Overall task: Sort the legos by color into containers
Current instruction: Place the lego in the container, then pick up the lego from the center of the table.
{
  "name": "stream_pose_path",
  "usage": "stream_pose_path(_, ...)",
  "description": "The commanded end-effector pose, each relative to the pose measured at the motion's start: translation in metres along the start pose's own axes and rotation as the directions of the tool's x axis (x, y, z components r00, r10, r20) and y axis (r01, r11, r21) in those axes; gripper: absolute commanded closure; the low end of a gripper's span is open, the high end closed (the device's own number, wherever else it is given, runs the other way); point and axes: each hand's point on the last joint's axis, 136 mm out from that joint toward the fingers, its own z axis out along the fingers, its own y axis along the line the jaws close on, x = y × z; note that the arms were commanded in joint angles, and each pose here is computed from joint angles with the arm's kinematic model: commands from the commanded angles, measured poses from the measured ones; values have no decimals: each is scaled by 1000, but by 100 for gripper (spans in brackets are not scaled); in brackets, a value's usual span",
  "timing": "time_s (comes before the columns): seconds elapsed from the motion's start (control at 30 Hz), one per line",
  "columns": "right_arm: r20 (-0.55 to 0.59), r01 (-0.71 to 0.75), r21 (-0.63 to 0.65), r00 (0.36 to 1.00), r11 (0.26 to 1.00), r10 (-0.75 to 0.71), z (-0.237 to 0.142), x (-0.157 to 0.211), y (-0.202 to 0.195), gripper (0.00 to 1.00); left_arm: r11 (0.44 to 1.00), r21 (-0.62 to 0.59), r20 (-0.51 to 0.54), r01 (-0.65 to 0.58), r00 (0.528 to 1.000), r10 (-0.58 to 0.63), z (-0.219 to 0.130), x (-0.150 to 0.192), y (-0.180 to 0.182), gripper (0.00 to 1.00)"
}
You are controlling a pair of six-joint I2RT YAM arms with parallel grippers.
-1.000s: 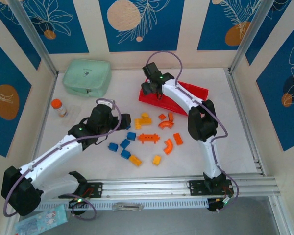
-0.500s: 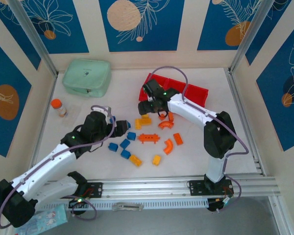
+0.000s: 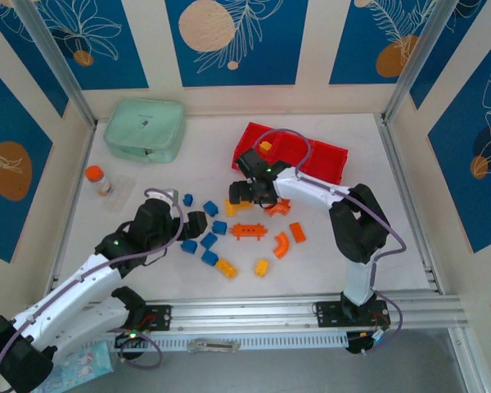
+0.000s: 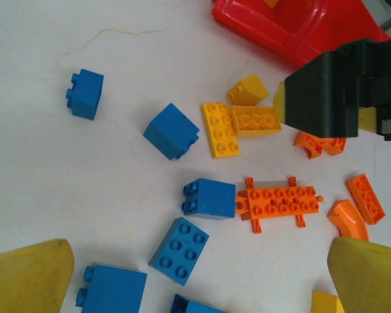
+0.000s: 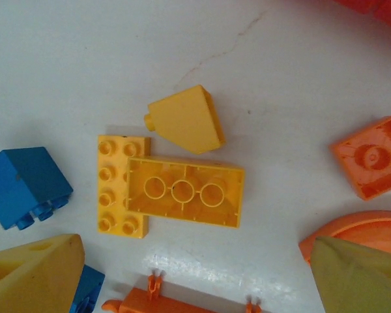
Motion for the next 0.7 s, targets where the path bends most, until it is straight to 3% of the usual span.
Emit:
stream_pose_path(0.0,-9,-25,-7,1000,1000,25,12,0,11,10,1000,-15,-6,20,1000,-20,-2,4,7,1)
stream_pose_path(0.23,-41,-37,18,998,999,38,31,3,13,13,1000,-21,-7,21,1000,-21,-1,6,8,1)
stream_pose_path(0.47,-57,-41,23,997,999,42,42,4,11,23,999,-28,-8,16,1000,-16,0,6,10,1)
stream_pose_path(0.67,-79,-38,27,996,999,40,51,7,10,23,999,-32,-6,14,1000,-15,1,6,11,1)
